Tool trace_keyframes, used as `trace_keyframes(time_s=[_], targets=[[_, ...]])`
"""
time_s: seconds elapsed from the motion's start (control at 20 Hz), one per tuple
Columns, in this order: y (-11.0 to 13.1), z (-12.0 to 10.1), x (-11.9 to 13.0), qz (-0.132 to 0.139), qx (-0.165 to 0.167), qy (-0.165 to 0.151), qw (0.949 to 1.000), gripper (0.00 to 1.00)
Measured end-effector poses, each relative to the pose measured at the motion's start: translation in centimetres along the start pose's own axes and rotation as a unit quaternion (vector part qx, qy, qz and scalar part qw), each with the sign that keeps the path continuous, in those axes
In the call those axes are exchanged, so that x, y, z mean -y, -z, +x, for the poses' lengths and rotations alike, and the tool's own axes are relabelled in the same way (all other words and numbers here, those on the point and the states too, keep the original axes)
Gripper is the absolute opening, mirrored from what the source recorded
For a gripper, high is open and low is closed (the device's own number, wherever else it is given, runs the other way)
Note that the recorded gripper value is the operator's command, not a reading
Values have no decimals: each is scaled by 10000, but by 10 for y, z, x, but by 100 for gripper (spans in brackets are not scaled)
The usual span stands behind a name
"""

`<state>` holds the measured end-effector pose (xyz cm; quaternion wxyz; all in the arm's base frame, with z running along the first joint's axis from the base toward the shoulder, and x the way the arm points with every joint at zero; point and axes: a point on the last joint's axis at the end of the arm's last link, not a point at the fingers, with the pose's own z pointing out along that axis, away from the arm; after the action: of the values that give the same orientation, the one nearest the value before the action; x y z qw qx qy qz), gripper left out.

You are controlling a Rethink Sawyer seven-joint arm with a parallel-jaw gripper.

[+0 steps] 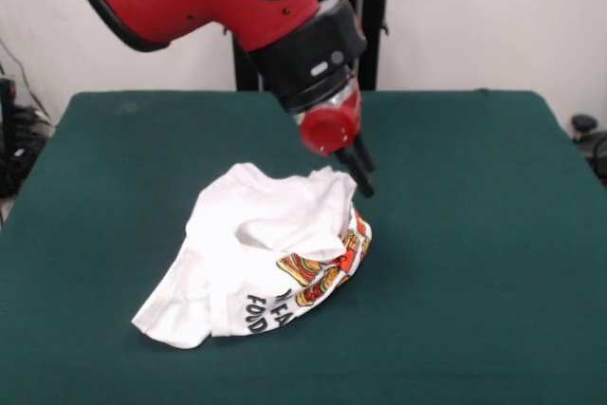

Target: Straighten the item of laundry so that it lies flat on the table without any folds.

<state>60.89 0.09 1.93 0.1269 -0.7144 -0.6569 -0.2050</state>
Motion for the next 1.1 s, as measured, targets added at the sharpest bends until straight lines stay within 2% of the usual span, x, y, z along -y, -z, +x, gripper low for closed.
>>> trace_keyframes(time_s=[0.25, 0.65, 0.85, 1.1], targets=[[7, -18, -27, -113, 708, 215, 9972, 100], [56, -80, -79, -393, 1602, 72, 9863, 100], [91, -121, -94, -407, 2072, -98, 9774, 100], [121, -168, -100, -340, 2534, -233, 9665, 100]])
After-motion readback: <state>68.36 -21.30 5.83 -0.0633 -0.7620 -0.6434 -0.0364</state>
